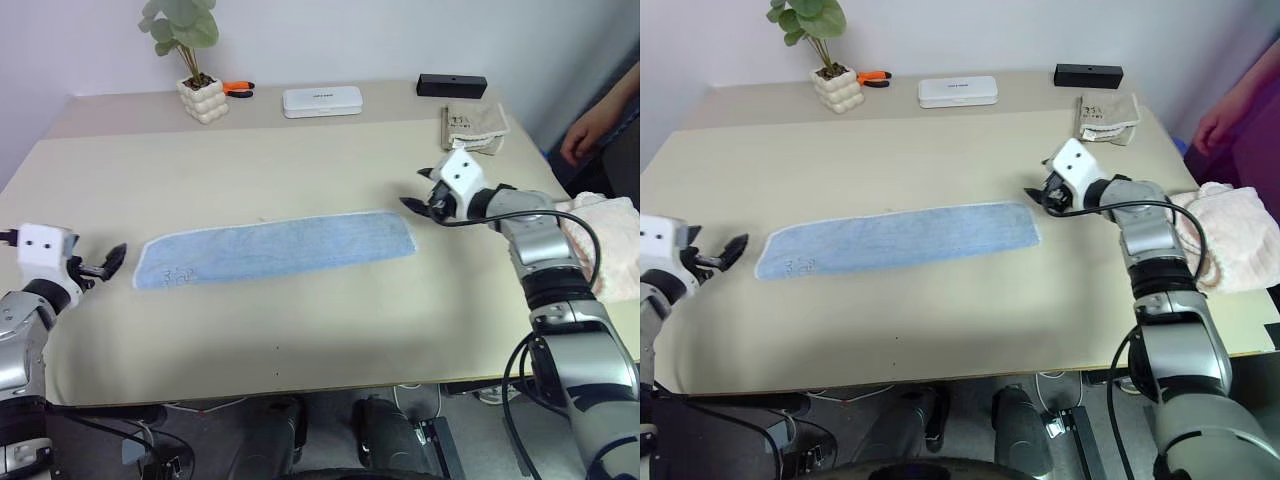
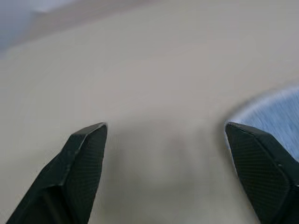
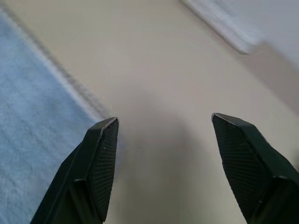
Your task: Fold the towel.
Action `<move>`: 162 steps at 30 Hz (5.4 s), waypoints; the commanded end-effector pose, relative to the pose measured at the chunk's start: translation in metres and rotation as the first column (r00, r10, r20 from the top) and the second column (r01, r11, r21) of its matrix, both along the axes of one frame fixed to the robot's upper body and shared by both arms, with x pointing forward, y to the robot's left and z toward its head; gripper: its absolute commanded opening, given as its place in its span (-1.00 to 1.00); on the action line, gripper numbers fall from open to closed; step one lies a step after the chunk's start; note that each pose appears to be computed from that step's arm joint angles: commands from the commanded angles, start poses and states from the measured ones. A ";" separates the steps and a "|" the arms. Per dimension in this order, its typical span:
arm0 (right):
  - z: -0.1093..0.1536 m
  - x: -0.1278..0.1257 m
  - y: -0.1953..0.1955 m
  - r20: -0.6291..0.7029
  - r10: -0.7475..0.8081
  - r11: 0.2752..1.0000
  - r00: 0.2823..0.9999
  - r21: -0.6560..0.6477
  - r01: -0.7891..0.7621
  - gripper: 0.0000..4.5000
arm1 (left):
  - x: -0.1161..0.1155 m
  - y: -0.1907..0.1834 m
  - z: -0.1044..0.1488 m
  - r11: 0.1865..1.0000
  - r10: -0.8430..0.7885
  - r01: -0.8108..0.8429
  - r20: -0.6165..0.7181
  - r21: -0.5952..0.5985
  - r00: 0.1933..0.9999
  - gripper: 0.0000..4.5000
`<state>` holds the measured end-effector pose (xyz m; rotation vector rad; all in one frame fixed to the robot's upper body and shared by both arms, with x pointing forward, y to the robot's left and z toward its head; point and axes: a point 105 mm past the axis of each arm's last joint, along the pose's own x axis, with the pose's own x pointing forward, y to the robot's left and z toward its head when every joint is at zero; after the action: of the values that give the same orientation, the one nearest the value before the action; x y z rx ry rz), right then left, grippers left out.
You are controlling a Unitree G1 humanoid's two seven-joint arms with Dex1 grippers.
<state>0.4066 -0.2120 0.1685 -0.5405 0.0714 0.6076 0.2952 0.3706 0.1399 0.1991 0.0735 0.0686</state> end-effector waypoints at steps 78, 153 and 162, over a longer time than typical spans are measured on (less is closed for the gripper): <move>-0.003 -0.085 0.140 -0.226 0.291 0.926 0.930 0.311 -0.214 0.67 | -0.038 -0.241 -0.015 0.633 -0.770 0.774 -0.079 0.031 0.633 0.91; -0.028 -0.093 0.146 -0.089 0.432 0.895 0.897 0.166 -0.414 0.57 | -0.007 -0.239 0.005 0.719 -0.692 0.676 -0.075 -0.162 0.718 -0.99; -0.026 -0.093 0.144 -0.079 0.419 0.901 0.905 0.157 -0.404 0.57 | -0.007 -0.240 0.005 0.681 -0.723 0.697 -0.058 -0.225 0.688 -0.12</move>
<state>0.3163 -0.0714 0.1296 -0.3741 0.0765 1.0460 0.2879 0.1272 0.1303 0.0265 0.1891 -0.7469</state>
